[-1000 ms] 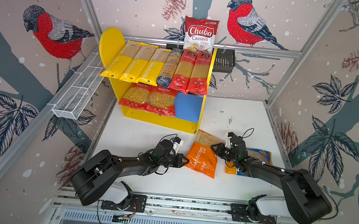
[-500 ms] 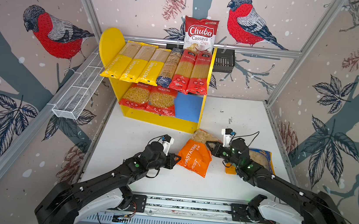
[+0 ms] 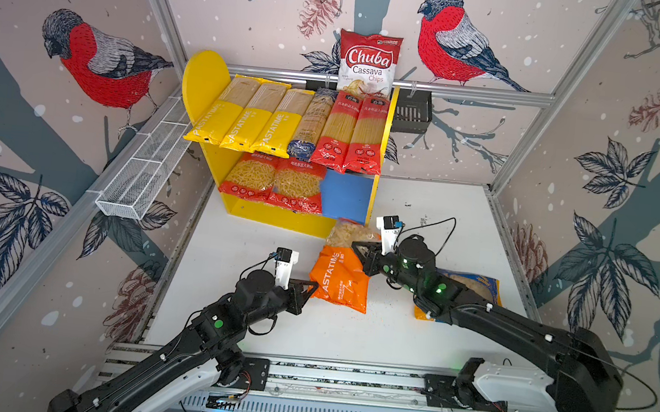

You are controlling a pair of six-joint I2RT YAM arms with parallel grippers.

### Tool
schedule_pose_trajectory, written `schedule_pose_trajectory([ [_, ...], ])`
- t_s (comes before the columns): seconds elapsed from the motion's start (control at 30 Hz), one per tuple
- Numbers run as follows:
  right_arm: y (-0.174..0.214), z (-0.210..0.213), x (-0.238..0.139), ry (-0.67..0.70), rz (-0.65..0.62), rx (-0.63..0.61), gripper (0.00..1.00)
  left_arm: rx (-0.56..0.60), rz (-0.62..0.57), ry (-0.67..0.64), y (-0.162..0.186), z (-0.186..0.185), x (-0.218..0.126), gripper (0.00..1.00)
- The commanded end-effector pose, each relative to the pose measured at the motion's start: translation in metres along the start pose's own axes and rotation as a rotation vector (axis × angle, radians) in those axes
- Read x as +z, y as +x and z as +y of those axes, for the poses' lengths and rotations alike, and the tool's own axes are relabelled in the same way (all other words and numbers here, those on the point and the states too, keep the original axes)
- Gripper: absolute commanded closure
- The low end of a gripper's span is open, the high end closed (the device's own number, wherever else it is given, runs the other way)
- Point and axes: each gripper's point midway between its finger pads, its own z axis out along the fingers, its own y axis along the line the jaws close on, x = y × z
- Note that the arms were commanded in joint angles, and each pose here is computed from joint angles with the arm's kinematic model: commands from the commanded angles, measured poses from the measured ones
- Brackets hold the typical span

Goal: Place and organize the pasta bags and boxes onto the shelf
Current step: 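Lift the orange bag with both grippers and carry it toward the lower shelf, then push the orange bag into the lower shelf with the left gripper while the right releases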

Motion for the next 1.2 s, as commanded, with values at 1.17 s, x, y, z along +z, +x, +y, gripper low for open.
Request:
schedule_pose_trajectory([
  [1.17, -0.160, -0.045, 0.108, 0.253, -0.642, -0.299, 1.00, 0.326, -0.581, -0.435, -0.239, 0.049, 0.013, 1.00],
])
